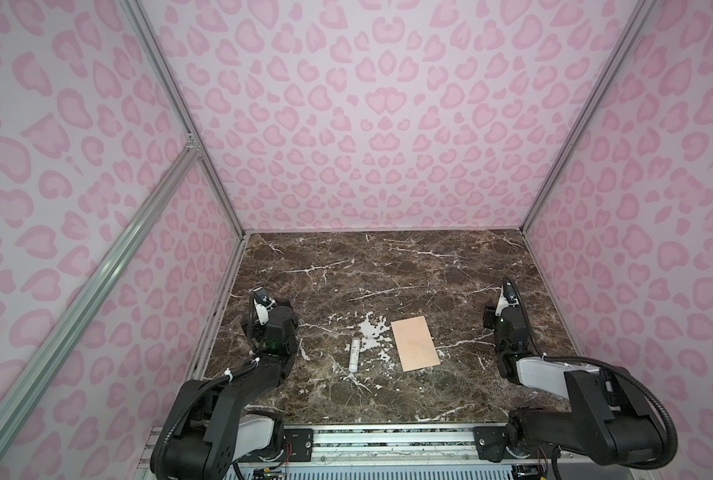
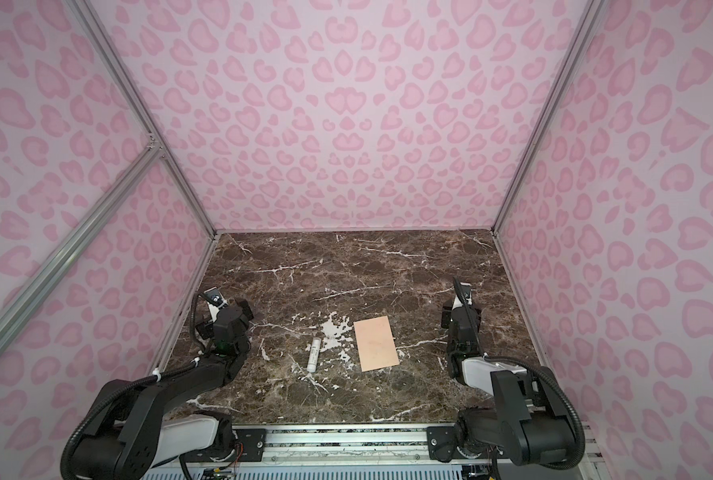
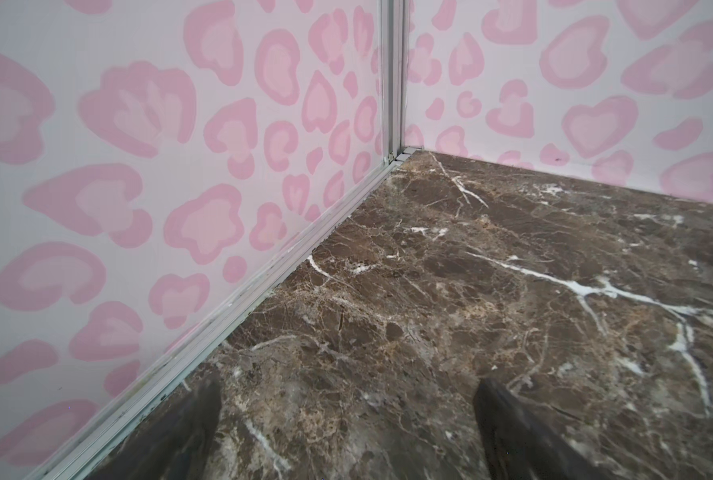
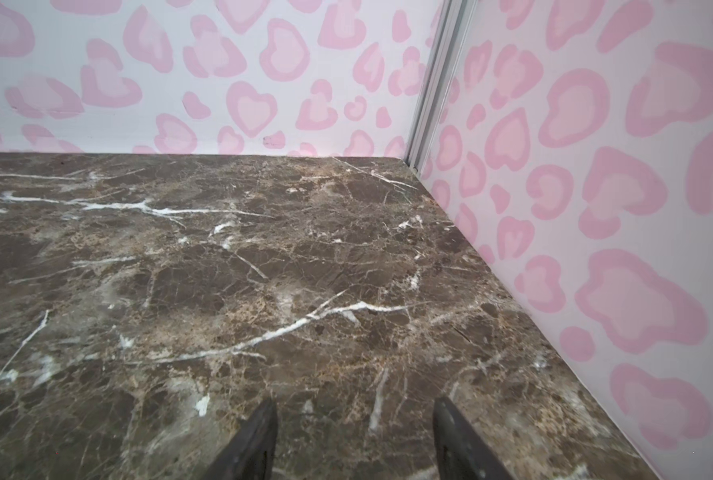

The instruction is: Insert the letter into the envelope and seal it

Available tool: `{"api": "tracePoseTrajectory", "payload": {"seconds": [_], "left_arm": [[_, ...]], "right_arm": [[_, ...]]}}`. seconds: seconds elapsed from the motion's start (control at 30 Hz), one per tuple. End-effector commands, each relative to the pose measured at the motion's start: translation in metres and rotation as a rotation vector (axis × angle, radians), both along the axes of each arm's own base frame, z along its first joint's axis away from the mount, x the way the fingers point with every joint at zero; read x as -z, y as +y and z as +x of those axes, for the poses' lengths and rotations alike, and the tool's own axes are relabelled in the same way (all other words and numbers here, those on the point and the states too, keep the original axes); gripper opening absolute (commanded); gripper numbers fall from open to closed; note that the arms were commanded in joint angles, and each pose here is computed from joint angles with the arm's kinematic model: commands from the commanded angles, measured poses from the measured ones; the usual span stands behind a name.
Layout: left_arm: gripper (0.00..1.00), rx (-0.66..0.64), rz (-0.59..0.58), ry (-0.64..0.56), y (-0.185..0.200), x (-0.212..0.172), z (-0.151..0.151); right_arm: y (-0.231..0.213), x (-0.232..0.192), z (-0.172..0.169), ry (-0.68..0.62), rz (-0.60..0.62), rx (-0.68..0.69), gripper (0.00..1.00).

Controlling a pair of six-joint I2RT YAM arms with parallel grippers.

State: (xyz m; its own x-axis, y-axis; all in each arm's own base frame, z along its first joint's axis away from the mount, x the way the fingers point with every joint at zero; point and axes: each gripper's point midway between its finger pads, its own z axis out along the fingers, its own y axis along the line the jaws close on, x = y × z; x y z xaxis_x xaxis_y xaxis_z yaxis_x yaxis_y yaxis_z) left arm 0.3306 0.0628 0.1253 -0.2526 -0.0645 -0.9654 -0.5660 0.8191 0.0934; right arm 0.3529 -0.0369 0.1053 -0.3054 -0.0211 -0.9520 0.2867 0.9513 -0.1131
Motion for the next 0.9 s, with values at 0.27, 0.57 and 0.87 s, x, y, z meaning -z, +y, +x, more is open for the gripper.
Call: {"api": "tracePoseTrajectory", "payload": {"seconds": [0.27, 0.57, 0.87], "left_arm": [[0.99, 0.206, -0.008, -0.086, -0.019, -0.012, 0.041], [0.97, 0.327, -0.084, -0.096, -0.021, 0.003, 0.050], [0.97, 0.327, -0.083, -0.092, -0.021, 0.003, 0.048]], "right_arm": [[0.014, 0.001, 0.030, -0.060, 0.020, -0.088, 0.62], [0.011, 0.006, 0.038, -0.005, 0.055, -0.099, 0.98], [0.011, 0.007, 0.037, 0.006, 0.056, -0.102, 0.98]]}}
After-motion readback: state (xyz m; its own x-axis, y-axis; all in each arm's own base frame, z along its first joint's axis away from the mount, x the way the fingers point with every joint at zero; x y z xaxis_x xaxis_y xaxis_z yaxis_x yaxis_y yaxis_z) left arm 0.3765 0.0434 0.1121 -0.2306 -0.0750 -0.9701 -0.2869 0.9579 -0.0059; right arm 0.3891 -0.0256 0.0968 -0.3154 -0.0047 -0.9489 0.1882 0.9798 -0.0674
